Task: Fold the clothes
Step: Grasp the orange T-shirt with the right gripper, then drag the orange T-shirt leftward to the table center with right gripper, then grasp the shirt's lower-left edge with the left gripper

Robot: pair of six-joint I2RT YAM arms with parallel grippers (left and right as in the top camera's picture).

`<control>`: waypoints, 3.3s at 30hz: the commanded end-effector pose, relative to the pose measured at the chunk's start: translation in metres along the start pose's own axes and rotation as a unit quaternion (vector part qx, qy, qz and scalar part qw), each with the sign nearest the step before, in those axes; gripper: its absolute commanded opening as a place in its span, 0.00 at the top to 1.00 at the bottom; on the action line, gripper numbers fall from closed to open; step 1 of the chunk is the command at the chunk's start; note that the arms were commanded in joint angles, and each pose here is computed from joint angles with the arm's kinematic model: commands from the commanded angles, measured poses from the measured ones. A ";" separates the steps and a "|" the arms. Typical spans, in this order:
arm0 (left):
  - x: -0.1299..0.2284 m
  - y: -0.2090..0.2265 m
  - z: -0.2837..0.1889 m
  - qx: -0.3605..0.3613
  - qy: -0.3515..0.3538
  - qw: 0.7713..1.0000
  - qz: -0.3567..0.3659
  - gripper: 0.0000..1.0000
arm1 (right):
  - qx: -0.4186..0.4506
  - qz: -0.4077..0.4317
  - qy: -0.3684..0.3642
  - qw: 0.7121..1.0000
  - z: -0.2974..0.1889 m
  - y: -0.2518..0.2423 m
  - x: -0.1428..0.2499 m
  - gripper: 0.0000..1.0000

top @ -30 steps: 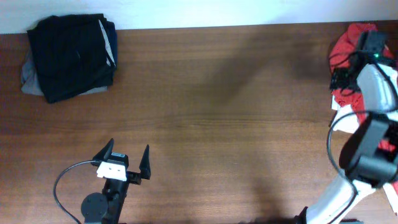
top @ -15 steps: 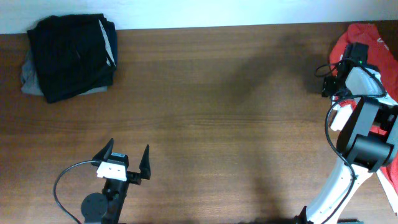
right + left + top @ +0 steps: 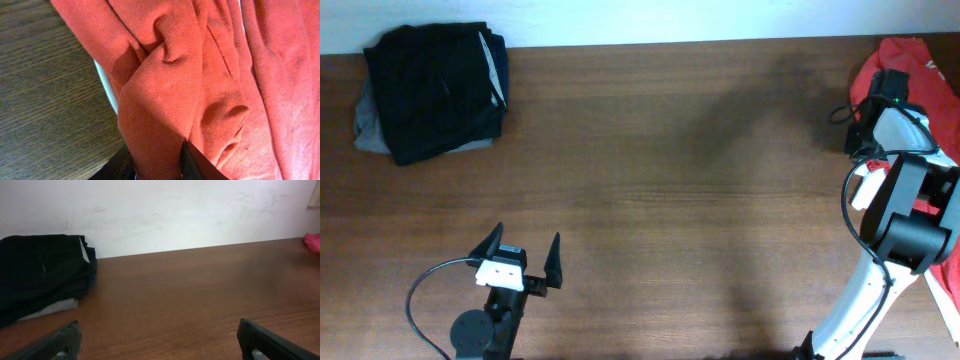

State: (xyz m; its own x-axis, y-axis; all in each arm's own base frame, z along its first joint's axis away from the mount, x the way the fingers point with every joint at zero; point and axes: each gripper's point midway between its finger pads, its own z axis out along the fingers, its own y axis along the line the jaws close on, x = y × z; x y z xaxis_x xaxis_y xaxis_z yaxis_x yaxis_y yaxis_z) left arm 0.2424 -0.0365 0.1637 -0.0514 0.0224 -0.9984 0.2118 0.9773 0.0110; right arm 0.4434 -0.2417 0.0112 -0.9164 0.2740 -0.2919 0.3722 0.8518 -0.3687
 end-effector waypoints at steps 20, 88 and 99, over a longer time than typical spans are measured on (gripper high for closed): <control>0.002 -0.001 0.000 0.002 0.001 1.000 0.008 0.01 | 0.008 0.047 -0.051 0.998 -0.050 -0.022 -0.024 0.96; -0.069 -0.036 0.043 0.141 0.196 0.968 -0.073 0.01 | -0.288 -0.117 -0.001 0.951 -0.259 0.258 0.047 0.02; 0.110 -0.030 0.057 -0.034 0.552 0.759 -0.344 0.01 | -0.285 -0.119 0.006 0.951 -0.258 0.256 0.051 0.02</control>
State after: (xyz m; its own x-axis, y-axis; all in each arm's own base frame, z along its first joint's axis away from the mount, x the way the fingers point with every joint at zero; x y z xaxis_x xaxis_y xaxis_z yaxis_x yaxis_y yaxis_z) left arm 0.2882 -0.1104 0.0965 -0.9456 -0.1340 -0.2965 0.0904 0.7673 -0.6349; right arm 0.4515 0.1067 0.1179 -0.9738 0.0279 -0.2257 0.0050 0.9948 0.1015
